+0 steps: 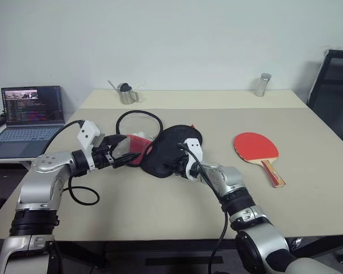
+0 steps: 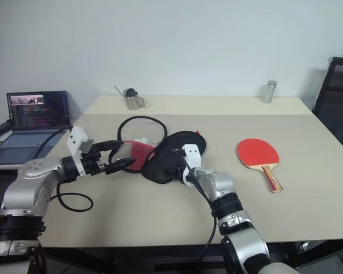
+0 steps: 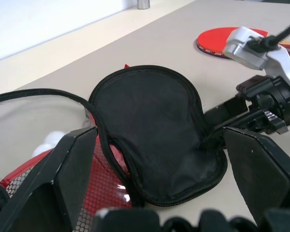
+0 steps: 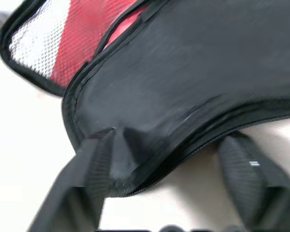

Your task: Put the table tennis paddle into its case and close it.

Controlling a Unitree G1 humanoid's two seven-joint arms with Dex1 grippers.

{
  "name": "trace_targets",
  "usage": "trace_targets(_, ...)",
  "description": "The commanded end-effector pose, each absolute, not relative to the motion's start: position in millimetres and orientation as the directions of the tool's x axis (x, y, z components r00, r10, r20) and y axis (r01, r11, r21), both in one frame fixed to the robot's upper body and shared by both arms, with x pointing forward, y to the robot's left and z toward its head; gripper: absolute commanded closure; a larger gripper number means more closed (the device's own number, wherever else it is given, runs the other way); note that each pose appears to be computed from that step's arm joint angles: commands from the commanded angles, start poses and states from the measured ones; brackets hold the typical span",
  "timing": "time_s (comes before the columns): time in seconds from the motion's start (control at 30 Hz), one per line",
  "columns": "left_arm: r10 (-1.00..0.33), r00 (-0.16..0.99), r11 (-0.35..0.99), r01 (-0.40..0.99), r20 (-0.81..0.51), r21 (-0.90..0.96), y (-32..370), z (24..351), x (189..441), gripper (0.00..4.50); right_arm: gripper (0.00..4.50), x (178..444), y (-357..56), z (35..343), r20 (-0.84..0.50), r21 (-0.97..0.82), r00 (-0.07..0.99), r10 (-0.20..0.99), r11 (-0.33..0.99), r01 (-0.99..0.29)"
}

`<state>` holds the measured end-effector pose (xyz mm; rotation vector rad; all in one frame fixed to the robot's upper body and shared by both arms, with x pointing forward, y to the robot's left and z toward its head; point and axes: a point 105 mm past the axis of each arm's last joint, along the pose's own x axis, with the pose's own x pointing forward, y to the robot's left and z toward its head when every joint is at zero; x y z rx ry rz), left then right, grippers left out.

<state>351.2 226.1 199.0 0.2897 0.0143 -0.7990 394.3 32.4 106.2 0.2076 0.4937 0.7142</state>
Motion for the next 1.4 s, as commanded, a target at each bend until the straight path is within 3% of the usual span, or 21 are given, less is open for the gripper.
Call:
trace_targets(0.03,-0.71,0.698,0.646,0.699,-0.097,0.306,224.0,211.8,348.9,0.0,2.32,390.1,47.7,127.5,-0.298,0.372,0.629,0.718,0.695,-0.616)
trace_targets(0.23,-0.74,0.666,0.616,0.727,-0.095,0.304,210.1,208.2,344.7,0.0,4.45,390.5,41.8,131.1,-0.295,0.415,0.634,0.715,0.693,-0.589)
trace_targets(0.6,-0.795,0.598,0.565,0.79,-0.098,0.237,187.2,200.5,329.5,0.0,4.49,388.1,-6.5,127.2,-0.353,0.473,0.632,0.691,0.714,-0.517)
trace_targets(0.87,-0.811,0.573,0.538,0.81,-0.119,0.232,182.3,197.4,329.6,0.0,4.49,382.1,-59.7,114.0,-0.448,0.431,0.618,0.646,0.762,-0.483)
trace_targets(1.4,-0.841,0.523,0.477,0.838,-0.141,0.266,169.4,197.6,336.0,0.0,4.49,392.6,-132.3,126.1,-0.515,0.305,0.667,0.539,0.842,-0.445)
